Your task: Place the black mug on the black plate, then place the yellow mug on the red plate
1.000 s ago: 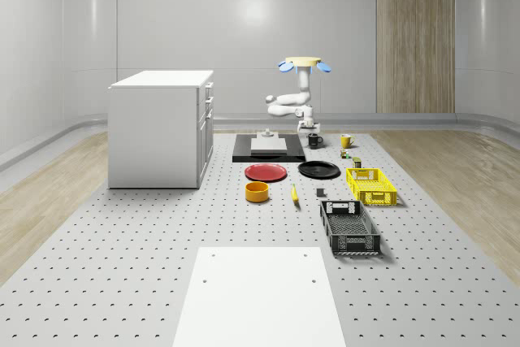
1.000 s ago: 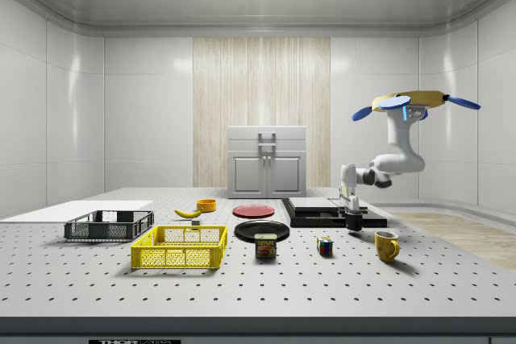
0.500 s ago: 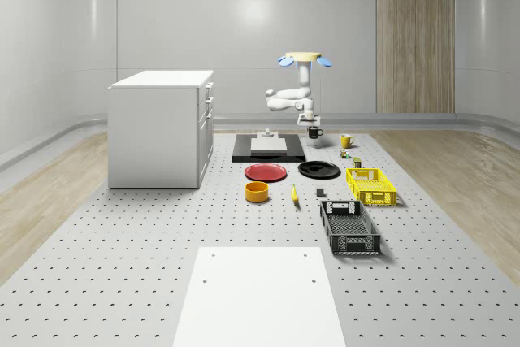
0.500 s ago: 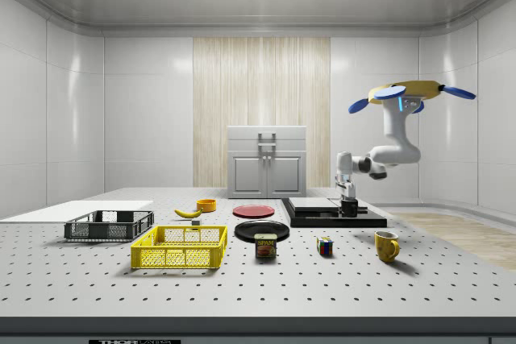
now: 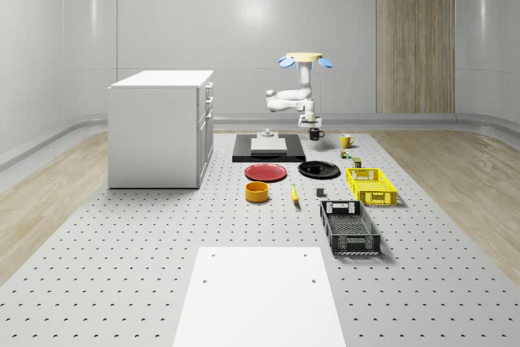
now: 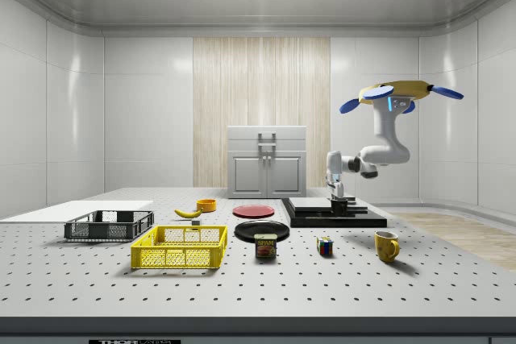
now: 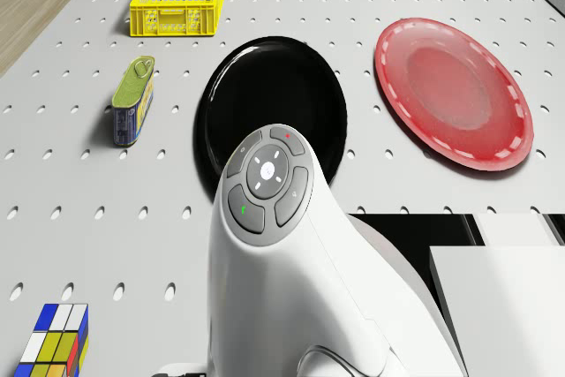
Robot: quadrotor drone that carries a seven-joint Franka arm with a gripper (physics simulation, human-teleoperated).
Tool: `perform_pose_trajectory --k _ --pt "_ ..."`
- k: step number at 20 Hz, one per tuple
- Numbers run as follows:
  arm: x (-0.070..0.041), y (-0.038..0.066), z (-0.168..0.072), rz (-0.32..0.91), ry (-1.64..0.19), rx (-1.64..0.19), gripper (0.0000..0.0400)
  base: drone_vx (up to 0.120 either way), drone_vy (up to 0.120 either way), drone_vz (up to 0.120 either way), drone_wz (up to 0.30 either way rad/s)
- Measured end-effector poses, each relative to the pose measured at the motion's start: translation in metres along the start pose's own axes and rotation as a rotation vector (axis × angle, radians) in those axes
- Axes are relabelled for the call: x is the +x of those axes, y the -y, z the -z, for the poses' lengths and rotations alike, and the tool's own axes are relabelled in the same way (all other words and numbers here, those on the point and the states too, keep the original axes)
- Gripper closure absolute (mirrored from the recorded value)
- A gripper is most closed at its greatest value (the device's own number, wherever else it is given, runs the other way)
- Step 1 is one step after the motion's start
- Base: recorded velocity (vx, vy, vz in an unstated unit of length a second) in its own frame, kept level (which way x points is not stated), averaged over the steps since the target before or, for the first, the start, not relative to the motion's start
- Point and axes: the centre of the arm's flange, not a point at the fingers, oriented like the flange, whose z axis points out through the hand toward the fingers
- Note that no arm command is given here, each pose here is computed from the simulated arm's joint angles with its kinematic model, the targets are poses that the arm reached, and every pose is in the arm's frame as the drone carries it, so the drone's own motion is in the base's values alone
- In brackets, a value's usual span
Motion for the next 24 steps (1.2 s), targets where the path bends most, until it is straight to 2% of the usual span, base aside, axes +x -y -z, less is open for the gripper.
perform_pose_trajectory --k 24 --pt "0.0000 0.0000 0.0002 0.000 0.000 0.000 0.0290 0.120 -0.003 0.000 0.000"
